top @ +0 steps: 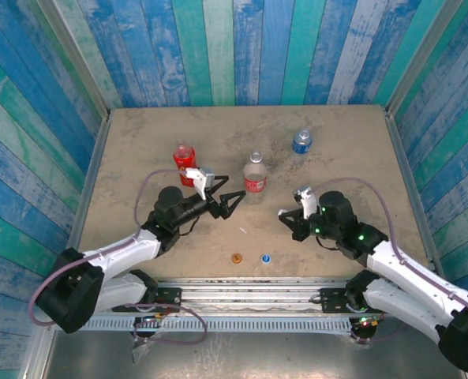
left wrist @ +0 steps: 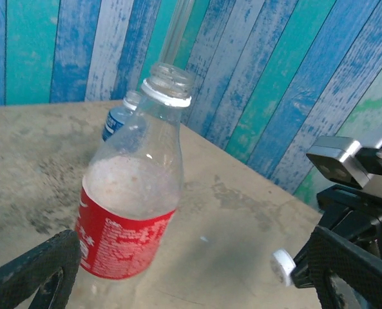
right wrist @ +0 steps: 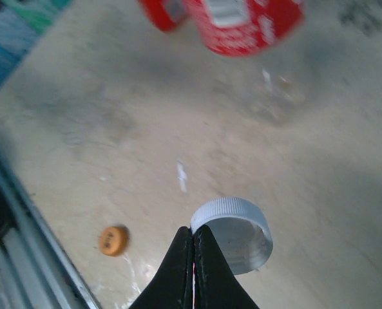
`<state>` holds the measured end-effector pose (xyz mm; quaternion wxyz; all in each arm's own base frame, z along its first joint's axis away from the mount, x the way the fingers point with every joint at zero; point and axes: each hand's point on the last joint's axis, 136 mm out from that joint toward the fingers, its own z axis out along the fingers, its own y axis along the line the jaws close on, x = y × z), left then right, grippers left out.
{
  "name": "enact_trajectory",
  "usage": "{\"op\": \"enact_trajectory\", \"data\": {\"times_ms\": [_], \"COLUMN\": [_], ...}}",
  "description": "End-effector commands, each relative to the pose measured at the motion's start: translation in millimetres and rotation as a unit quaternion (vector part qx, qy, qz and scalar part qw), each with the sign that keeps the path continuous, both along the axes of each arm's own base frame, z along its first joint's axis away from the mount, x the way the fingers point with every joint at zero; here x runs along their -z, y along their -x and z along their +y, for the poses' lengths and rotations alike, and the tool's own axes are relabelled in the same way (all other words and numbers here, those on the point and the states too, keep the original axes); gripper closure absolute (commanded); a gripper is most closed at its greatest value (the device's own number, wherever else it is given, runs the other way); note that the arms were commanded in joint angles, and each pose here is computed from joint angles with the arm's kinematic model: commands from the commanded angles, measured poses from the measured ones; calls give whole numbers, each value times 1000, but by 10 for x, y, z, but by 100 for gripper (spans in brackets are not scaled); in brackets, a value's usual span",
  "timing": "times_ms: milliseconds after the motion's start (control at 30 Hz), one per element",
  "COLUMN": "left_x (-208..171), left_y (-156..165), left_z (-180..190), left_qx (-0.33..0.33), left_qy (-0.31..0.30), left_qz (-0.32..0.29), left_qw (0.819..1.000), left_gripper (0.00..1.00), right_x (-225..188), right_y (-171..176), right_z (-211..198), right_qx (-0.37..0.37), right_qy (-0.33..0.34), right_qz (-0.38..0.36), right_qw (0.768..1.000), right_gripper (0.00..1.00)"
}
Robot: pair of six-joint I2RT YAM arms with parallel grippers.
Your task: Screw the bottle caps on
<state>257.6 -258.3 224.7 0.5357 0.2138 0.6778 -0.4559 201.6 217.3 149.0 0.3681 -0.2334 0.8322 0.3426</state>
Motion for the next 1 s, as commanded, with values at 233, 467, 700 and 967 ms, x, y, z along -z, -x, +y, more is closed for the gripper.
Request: {"op": "enact_trajectory", "data": {"times_ms": [233, 467, 700, 967], "left_x": [-399, -863, -895, -914], "left_y": [501, 691, 816, 885], "left_z": [-147, -353, -453, -616], "left_qx": [136, 212, 236, 260], "left_qy": [140, 187, 182, 150], "left_qz": [157, 201, 196, 194], "left_qw": [968, 938, 934, 934], "left_gripper": [5, 6, 8, 32], "right_x": [-1173, -1488, -1611, -1595], "right_y": [451, 633, 567, 498], "right_z": [350, 446, 523, 570], "right_qx": [-192, -268, -275, -272], "right_qy": [-168, -179, -187, -189], "right_qz": [-265, -318, -334, -332], "right_qw": [930, 891, 882, 883], "right_gripper": [96, 96, 96, 96]}}
